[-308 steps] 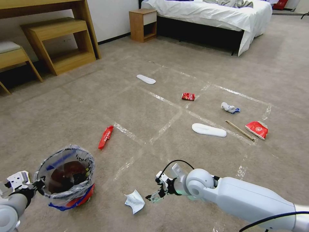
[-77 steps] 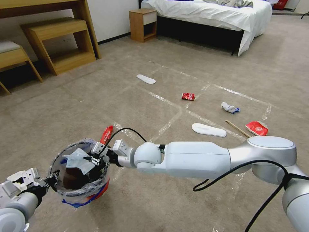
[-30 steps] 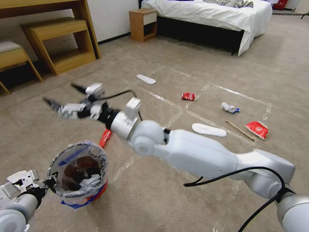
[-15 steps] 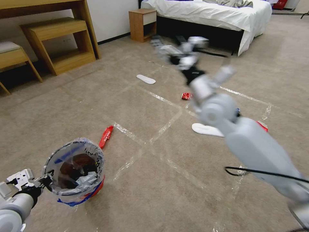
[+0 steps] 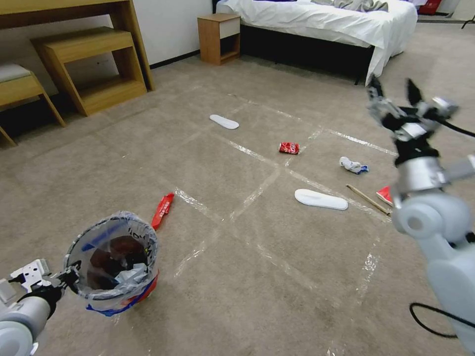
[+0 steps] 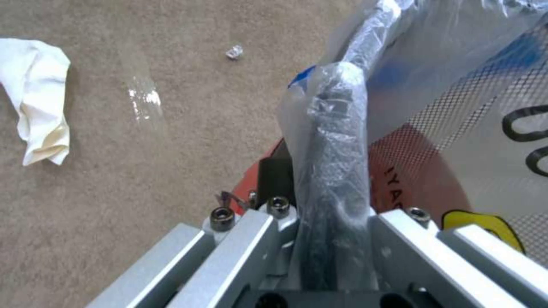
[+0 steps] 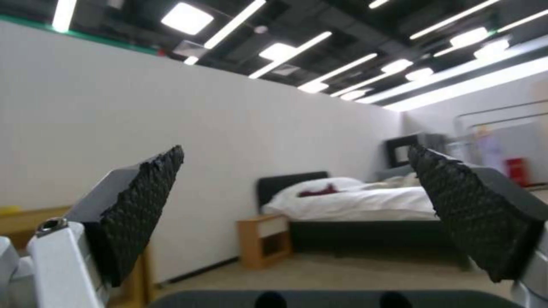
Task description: Pick up the trash bin and place the garbage on the floor into it.
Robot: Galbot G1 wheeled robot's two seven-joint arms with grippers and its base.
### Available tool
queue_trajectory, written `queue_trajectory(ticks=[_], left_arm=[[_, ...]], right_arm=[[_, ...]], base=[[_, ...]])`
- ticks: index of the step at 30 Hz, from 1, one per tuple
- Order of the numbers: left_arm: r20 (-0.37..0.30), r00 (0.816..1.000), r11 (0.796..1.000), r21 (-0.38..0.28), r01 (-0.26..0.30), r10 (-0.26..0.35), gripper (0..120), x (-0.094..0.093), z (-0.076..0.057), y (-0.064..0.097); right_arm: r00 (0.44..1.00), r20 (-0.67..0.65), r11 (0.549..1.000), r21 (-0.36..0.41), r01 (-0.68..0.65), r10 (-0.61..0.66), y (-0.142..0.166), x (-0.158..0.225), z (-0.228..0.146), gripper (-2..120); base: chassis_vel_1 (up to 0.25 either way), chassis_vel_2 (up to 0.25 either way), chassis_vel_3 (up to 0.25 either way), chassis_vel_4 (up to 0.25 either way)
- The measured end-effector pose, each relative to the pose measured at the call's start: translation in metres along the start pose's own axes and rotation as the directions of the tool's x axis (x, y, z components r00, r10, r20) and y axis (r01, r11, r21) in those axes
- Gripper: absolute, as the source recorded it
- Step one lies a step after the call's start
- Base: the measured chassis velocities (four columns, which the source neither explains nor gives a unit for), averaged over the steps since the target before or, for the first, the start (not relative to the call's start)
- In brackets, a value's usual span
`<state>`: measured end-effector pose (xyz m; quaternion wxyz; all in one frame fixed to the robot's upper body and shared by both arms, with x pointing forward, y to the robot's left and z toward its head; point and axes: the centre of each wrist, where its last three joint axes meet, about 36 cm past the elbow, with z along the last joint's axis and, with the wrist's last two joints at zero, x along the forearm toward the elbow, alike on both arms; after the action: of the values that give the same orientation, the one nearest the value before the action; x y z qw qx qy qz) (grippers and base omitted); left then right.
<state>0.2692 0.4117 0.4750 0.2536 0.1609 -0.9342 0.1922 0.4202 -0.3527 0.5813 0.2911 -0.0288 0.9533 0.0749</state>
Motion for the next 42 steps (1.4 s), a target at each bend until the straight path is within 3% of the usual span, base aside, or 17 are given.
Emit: queue_trajectory(ticks=[6, 13, 27, 34, 42], left_arm=[[0.016, 1.0, 1.0, -0.011, 0.001, -0.001, 1, 0.0, 0.0, 0.0], [0.033, 0.999, 1.0, -0.017, 0.004, -0.003, 1, 0.005, -0.001, 0.0], [0.056, 0.998, 1.0, -0.02, 0.005, -0.004, 1, 0.01, -0.004, -0.001], [0.063, 0.998, 1.0, -0.026, 0.008, -0.006, 1, 0.011, -0.003, 0.002], [0.059, 0.998, 1.0, -0.025, 0.01, -0.009, 1, 0.011, -0.001, 0.003]], right_arm=[[0.996, -0.055, 0.994, 0.083, -0.068, 0.072, -0.013, 0.051, 0.015, 100], [0.981, -0.162, 0.986, 0.145, -0.085, 0.108, -0.007, 0.104, 0.048, 100], [0.932, -0.336, 0.982, 0.169, -0.082, 0.135, 0.018, 0.198, 0.109, 100], [0.924, -0.36, 0.978, 0.2, -0.061, 0.131, 0.018, 0.224, 0.126, 100], [0.927, -0.359, 0.975, 0.221, -0.029, 0.109, 0.018, 0.227, 0.129, 100]], base=[[0.0, 0.0, 0.0, 0.0], [0.0, 0.0, 0.0, 0.0], [0.0, 0.0, 0.0, 0.0], [0.0, 0.0, 0.0, 0.0], [0.0, 0.0, 0.0, 0.0]])
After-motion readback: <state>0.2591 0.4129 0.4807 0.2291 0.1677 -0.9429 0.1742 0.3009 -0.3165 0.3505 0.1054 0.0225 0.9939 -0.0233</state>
